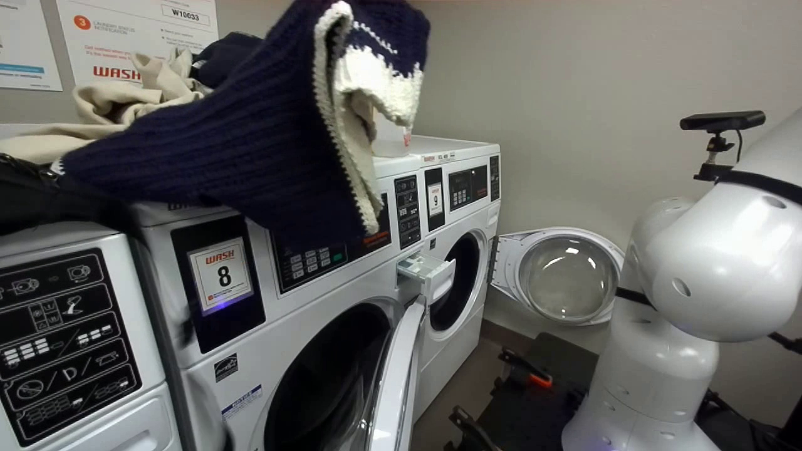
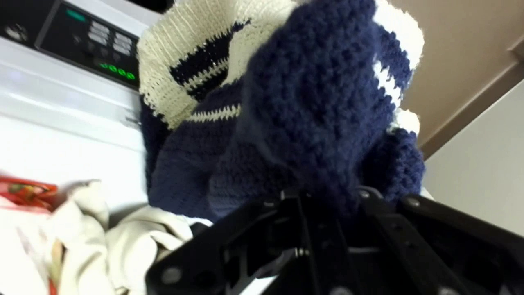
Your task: Put the blue cloth inside the washing machine
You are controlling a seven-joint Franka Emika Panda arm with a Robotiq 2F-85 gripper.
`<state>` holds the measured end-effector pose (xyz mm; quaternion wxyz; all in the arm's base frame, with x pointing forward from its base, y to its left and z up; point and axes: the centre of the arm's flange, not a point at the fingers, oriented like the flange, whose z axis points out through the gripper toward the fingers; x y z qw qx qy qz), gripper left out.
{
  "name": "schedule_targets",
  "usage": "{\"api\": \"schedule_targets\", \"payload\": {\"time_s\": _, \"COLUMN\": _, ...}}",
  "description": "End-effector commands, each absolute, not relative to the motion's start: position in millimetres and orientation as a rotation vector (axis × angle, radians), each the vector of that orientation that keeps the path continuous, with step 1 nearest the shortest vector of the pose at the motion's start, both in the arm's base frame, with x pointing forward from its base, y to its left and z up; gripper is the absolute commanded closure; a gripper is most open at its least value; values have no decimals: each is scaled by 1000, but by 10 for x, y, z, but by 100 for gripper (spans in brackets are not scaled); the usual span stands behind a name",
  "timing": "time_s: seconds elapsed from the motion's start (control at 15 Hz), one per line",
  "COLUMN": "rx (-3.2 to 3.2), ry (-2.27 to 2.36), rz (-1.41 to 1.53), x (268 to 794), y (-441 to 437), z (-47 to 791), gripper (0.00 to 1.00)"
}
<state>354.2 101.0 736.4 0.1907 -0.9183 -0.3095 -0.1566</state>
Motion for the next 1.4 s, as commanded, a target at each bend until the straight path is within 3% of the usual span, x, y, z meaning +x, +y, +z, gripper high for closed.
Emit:
{"api": "schedule_targets", "payload": {"time_s": 0.0, "rx": -2766, "ry": -705, "rz": -345, "x": 3156, "y": 648, "z": 7246, "gripper": 97}}
{"api": "schedule_targets", "payload": {"time_s": 0.27, "rx": -2997, "ry": -551, "rz": -236, "x": 3078, "y": 344, "z": 6986, "gripper": 97}}
{"api": "schedule_targets", "payload": {"time_s": 0.6, "rx": -3174, "ry": -432, "rz": -189, "x": 3358, "y": 360, "z": 6300, "gripper": 97}}
{"api": "schedule_targets", "payload": {"time_s": 1.33, "rx": -3368, "ry": -290, "rz": -465, "x": 3833, "y": 334, "z": 5953, "gripper": 97}}
